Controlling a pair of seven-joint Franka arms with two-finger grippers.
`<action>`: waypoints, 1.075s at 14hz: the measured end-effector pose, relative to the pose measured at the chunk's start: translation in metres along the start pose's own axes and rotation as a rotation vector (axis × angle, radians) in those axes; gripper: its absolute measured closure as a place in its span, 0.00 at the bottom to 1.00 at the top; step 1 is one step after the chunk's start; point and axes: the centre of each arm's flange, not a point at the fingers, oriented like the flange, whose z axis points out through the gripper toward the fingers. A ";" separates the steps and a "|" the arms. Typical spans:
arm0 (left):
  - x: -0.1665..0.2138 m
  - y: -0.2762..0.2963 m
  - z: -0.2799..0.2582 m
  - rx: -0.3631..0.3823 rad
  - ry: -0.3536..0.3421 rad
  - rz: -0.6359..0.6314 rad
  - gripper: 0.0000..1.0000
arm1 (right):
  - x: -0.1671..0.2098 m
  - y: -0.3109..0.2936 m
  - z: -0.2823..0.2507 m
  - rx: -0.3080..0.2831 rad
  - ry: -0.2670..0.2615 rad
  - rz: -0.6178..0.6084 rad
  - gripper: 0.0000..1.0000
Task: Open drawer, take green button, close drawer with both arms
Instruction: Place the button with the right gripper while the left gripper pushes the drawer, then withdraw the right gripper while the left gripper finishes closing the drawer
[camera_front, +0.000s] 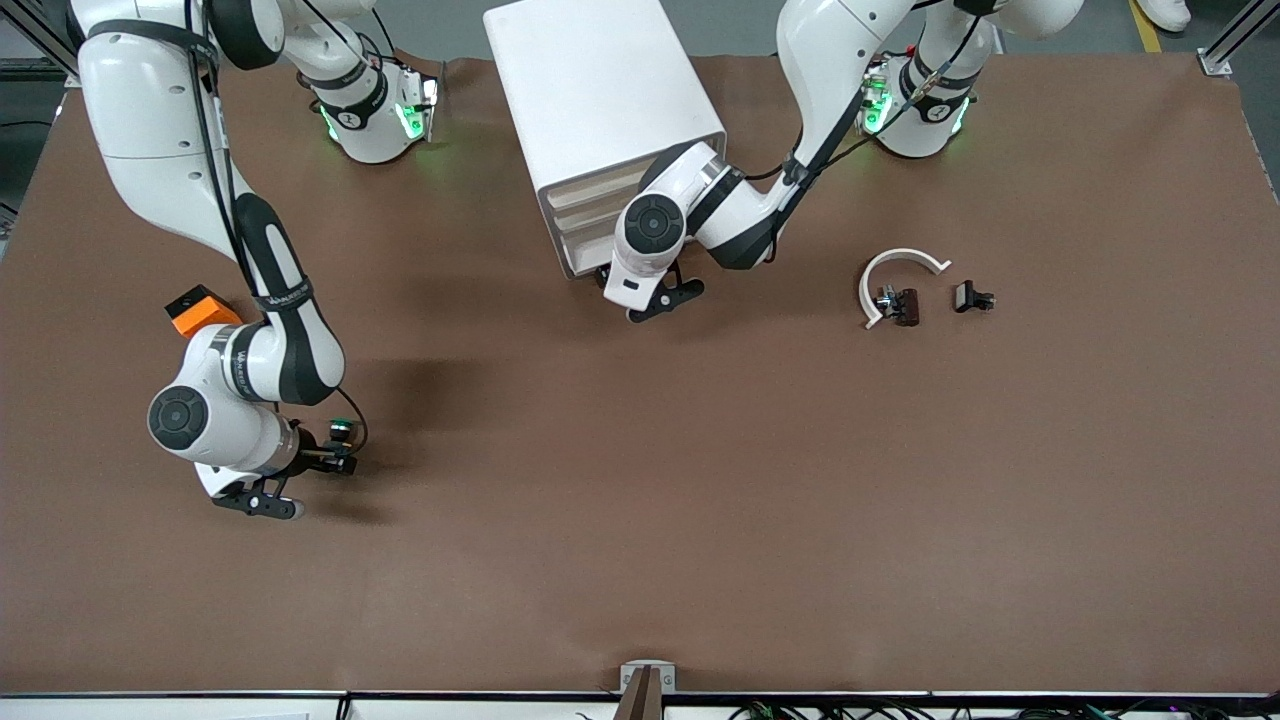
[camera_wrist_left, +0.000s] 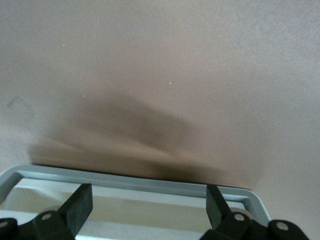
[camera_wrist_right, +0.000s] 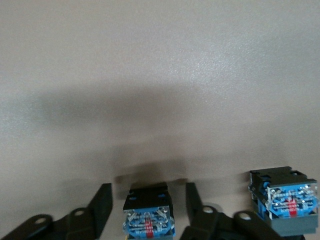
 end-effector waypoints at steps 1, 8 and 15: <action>0.000 0.000 0.001 -0.004 -0.013 -0.010 0.00 | 0.002 -0.001 -0.003 0.002 0.006 -0.001 0.17; -0.002 -0.001 0.003 -0.035 -0.106 -0.087 0.00 | -0.003 -0.009 -0.123 0.021 -0.044 -0.031 0.00; 0.000 -0.005 0.012 -0.055 -0.197 -0.169 0.00 | -0.029 0.018 -0.271 -0.065 -0.137 -0.117 0.00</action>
